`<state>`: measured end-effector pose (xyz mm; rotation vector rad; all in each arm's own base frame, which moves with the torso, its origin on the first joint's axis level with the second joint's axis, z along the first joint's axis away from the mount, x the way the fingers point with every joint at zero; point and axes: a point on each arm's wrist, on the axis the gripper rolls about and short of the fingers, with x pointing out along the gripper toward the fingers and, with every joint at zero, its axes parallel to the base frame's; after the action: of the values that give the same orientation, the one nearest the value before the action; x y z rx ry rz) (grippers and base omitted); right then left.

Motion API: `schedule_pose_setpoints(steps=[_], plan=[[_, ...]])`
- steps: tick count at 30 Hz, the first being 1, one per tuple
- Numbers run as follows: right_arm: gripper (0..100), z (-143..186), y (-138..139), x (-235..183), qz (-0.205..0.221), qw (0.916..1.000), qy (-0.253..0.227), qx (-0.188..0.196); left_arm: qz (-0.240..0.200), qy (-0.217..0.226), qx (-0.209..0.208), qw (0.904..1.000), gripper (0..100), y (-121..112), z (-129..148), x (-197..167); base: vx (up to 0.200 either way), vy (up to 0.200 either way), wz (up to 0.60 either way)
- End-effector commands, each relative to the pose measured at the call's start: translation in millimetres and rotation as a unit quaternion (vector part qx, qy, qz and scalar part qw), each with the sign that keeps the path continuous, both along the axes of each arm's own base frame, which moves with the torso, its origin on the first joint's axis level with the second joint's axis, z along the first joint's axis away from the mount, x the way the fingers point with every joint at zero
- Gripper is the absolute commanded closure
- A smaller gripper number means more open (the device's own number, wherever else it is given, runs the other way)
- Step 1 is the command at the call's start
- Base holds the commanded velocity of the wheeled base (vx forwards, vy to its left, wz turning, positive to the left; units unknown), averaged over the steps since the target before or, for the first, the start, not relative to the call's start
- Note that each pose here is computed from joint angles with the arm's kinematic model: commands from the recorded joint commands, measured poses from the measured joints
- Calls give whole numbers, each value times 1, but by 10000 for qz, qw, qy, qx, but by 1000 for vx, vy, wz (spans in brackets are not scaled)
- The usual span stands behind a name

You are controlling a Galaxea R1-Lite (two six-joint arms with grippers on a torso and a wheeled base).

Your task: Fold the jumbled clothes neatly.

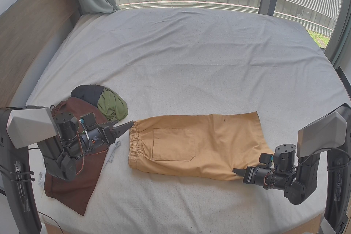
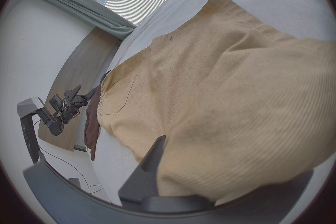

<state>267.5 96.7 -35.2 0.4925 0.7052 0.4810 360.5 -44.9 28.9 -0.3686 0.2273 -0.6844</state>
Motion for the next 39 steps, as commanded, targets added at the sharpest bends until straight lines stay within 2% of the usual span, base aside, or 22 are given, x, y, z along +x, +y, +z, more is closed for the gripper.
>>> schedule_pose_setpoints(steps=[1,8,13,14,22,28,33,36,39], plan=[[100,3,-2,-2,-71,10000,-5,-29,-17,55,18,10000,0,-1,-5,0,0,0,0],[100,0,-3,-2,-107,9999,28,-68,-316,90,4,9995,0,2,-9,-2,0,0,0],[100,-1,-6,-1,-116,9999,9,-122,-293,-19,-5,9996,0,2,-3,2,0,0,0],[0,-2,-5,-1,-97,9999,3,-140,-293,-27,-5,9996,0,2,-3,2,0,0,0],[0,1,-6,-12,30,9998,89,-197,-309,-9,1,9995,0,1,-3,0,0,0,0],[0,12,-11,-39,925,9955,149,-173,-309,-32,-1,9995,0,2,-3,1,0,0,0],[0,23,-12,-48,1287,9916,102,42,-302,-42,10,9995,0,2,-2,1,0,0,0],[0,28,-15,-55,1703,9853,21,147,-302,-92,73,9995,0,2,-3,2,0,0,0],[0,30,-16,-59,1899,9816,-33,200,-311,-102,84,9994,0,2,-3,2,0,0,0]])
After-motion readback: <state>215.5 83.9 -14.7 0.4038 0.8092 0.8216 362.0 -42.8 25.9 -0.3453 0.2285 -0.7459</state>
